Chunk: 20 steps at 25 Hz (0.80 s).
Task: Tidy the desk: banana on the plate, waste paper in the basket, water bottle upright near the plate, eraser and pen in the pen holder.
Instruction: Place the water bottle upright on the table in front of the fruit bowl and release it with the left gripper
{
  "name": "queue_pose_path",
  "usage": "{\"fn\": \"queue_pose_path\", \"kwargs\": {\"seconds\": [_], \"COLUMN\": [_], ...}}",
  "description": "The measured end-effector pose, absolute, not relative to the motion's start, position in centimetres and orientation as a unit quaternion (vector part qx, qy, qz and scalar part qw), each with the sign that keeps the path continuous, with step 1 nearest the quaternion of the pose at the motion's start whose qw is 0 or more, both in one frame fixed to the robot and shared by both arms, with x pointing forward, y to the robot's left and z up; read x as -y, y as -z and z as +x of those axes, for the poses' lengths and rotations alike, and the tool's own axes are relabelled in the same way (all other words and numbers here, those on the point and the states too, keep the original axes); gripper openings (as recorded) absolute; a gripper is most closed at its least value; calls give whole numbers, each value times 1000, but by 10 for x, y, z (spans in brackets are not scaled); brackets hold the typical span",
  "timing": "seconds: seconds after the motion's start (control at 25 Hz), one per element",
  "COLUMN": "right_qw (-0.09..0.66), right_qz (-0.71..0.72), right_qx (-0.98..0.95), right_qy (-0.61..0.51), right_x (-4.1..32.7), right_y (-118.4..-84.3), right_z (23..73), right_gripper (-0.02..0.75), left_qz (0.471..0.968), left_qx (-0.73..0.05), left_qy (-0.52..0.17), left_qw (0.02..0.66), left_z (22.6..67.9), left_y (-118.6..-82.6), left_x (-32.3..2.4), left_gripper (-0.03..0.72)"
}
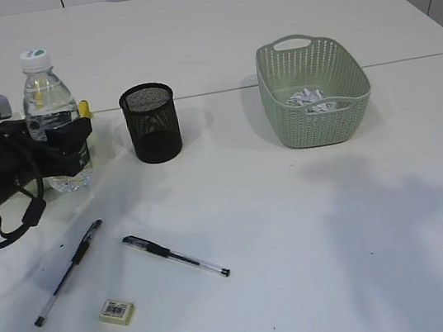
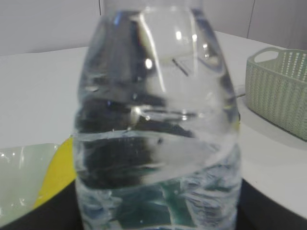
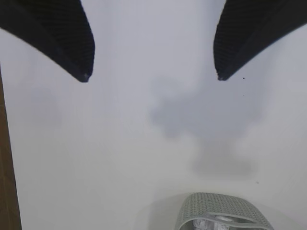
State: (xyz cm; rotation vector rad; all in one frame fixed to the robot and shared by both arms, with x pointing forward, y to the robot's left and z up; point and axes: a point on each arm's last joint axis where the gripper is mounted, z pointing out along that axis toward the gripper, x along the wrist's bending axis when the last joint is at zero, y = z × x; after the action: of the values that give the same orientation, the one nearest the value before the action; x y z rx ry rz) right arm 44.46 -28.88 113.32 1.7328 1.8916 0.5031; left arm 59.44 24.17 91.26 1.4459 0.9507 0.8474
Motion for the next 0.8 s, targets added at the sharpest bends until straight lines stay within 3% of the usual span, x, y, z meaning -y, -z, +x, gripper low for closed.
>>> {"fn": "queue_pose_path", "kwargs": {"seconds": [0.8], "right_qw": [262], "right_qz": [639], "right_qx": [-698], "right_qy": [-187], "right_x": [289], "right_y": [-1133], "right_z": [445], "right_gripper": [573], "left_qz": [634], "left_qx": [-427], "left_qy": [-335], "left_qw": [551], "left_z": [610], "left_y": [-868], "left_x": [-240], "left_gripper": [391]}}
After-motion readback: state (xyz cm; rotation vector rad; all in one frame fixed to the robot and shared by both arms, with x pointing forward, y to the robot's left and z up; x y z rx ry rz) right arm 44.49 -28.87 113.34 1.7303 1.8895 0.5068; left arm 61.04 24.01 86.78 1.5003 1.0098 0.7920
